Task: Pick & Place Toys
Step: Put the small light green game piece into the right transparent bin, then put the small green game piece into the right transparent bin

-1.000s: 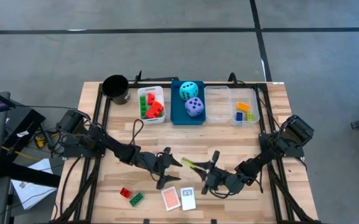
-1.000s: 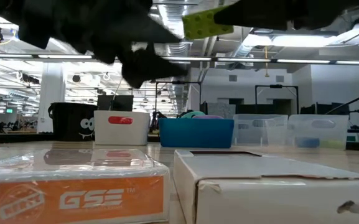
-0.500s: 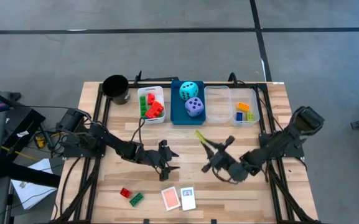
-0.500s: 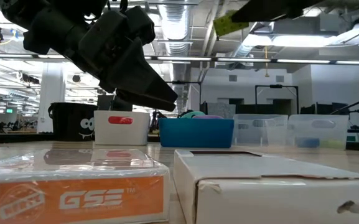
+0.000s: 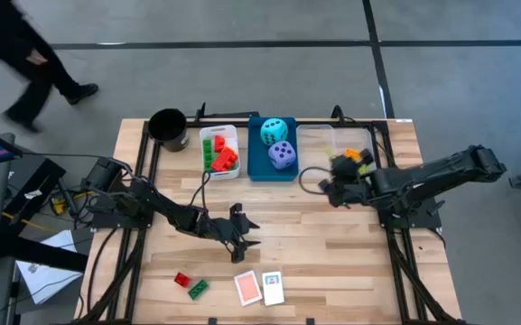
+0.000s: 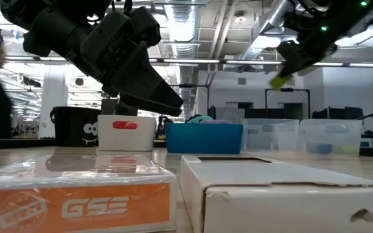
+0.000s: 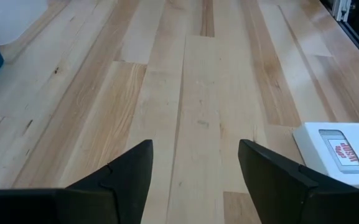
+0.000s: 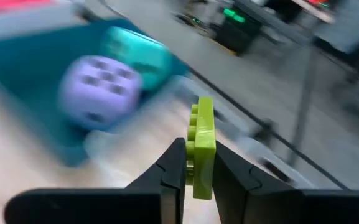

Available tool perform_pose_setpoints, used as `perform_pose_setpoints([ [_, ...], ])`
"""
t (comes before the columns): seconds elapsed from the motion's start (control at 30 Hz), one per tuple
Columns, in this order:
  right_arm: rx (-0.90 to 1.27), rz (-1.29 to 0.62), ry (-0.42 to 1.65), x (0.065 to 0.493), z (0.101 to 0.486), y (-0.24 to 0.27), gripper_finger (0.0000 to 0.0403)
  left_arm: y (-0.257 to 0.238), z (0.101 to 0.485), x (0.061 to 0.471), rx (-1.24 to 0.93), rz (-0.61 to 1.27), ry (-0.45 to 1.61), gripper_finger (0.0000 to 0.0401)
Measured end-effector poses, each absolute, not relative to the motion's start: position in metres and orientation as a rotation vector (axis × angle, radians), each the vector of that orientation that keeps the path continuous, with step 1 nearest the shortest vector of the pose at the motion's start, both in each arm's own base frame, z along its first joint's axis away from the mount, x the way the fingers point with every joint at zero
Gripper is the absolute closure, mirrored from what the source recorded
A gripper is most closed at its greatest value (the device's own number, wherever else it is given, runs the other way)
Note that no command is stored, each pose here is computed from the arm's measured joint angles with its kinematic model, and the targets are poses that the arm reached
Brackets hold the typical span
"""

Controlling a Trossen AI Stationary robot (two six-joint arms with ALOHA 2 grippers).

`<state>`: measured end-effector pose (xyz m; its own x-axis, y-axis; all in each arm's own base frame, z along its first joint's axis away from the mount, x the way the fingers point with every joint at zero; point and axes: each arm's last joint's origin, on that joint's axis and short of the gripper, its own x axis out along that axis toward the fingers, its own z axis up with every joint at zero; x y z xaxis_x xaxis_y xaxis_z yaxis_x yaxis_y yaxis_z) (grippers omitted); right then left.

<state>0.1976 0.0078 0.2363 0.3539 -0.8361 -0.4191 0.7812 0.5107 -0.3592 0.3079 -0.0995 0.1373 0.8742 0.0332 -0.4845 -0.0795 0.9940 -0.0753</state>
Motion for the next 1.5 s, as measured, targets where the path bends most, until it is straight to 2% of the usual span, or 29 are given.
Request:
perform_pose_setpoints([
  [0.23, -0.034, -1.235, 0.584, 0.160, 0.234, -0.002, 0.0351, -0.100, 0.137, 0.308, -0.121, 0.066, 0.500, 0.0181],
  [0.63, 0.060, -1.396, 0.566, 0.136, 0.190, -0.016, 0.0344, -0.100, 0.138, 0.308, -0.189, 0.081, 0.498, 0.0183],
  [0.87, 0.061, -1.375, 0.557, 0.136, 0.186, -0.013, 0.0295, -0.100, 0.138, 0.308, -0.218, 0.087, 0.497, 0.0186],
  [1.03, 0.013, -1.330, 0.505, 0.138, 0.187, -0.005, 0.0236, -0.099, 0.138, 0.308, -0.311, 0.112, 0.493, 0.0186],
  [1.17, -0.033, -1.229, 0.459, 0.145, 0.189, 0.007, 0.0186, -0.099, 0.138, 0.308, -0.321, 0.114, 0.493, 0.0189],
  [1.27, -0.086, -1.077, 0.419, 0.159, 0.192, 0.026, 0.0159, -0.099, 0.138, 0.308, -0.320, 0.114, 0.493, 0.0189],
  [1.5, -0.043, -0.461, 0.406, 0.188, 0.210, 0.086, 0.0148, -0.101, 0.137, 0.308, -0.333, 0.067, 0.509, 0.0191],
])
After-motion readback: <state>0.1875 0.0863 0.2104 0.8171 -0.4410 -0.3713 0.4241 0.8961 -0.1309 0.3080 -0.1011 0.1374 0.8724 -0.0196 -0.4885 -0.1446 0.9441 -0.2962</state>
